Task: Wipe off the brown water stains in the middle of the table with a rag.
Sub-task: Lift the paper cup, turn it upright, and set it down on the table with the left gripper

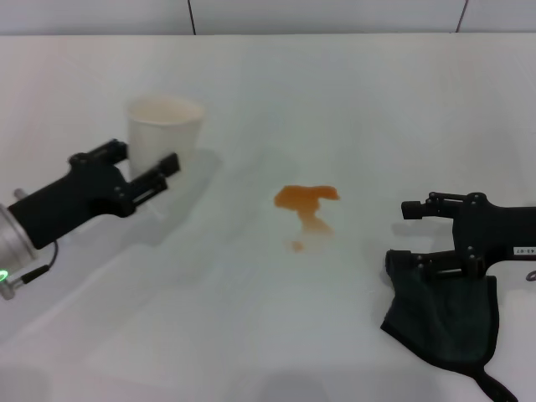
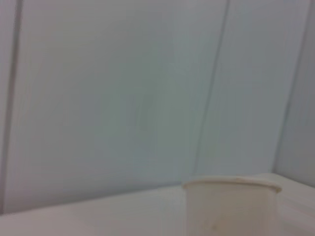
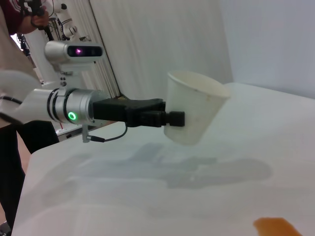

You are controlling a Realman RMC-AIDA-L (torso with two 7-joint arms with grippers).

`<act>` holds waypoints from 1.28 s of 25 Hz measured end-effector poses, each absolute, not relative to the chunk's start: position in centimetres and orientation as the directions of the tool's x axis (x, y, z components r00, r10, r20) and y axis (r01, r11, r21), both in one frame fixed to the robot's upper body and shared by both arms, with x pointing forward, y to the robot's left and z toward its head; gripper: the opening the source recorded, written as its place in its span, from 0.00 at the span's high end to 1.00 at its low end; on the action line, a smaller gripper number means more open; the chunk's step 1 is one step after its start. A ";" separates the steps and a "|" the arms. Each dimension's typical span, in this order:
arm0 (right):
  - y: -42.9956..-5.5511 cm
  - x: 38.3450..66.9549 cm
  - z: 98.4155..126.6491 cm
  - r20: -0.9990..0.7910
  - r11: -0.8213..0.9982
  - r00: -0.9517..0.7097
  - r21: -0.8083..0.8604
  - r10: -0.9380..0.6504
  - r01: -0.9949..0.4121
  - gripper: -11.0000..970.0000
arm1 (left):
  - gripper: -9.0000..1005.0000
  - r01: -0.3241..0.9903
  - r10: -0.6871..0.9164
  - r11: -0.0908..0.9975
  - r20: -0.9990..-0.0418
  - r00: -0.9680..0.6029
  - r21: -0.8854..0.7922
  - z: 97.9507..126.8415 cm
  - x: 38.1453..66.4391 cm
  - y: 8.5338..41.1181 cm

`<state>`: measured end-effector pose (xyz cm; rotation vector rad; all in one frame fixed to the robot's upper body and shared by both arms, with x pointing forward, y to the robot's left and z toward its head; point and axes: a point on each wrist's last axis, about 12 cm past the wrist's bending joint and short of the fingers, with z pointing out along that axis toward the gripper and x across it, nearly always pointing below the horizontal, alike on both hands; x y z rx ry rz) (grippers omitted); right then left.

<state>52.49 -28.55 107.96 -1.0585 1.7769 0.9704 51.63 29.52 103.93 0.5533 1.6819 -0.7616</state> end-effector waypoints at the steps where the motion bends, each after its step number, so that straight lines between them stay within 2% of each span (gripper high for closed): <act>1: -28.6 52.5 108.0 -0.914 0.346 -0.300 0.196 -0.275 -0.917 0.13 | 0.38 0.697 -0.038 0.692 -0.974 -0.223 -0.187 103.8 51.4 29.8; 8: -28.5 52.4 107.9 -0.913 0.345 -0.304 0.201 -0.274 -0.917 0.13 | 0.38 0.640 -0.058 0.753 -0.984 -0.170 -0.155 103.8 51.3 30.7; 14: -28.5 52.4 107.9 -0.912 0.344 -0.304 0.202 -0.275 -0.917 0.13 | 0.38 0.648 -0.043 0.740 -0.974 -0.223 -0.181 104.0 53.1 29.5; 22: -28.4 52.6 108.0 -0.914 0.342 -0.299 0.198 -0.275 -0.919 0.13 | 0.38 0.704 0.101 0.696 -0.952 -0.289 -0.140 104.2 56.2 26.9; 32: -28.4 52.7 108.1 -0.915 0.343 -0.294 0.191 -0.277 -0.920 0.13 | 0.38 0.727 0.223 0.686 -0.946 -0.236 -0.020 102.9 56.5 25.0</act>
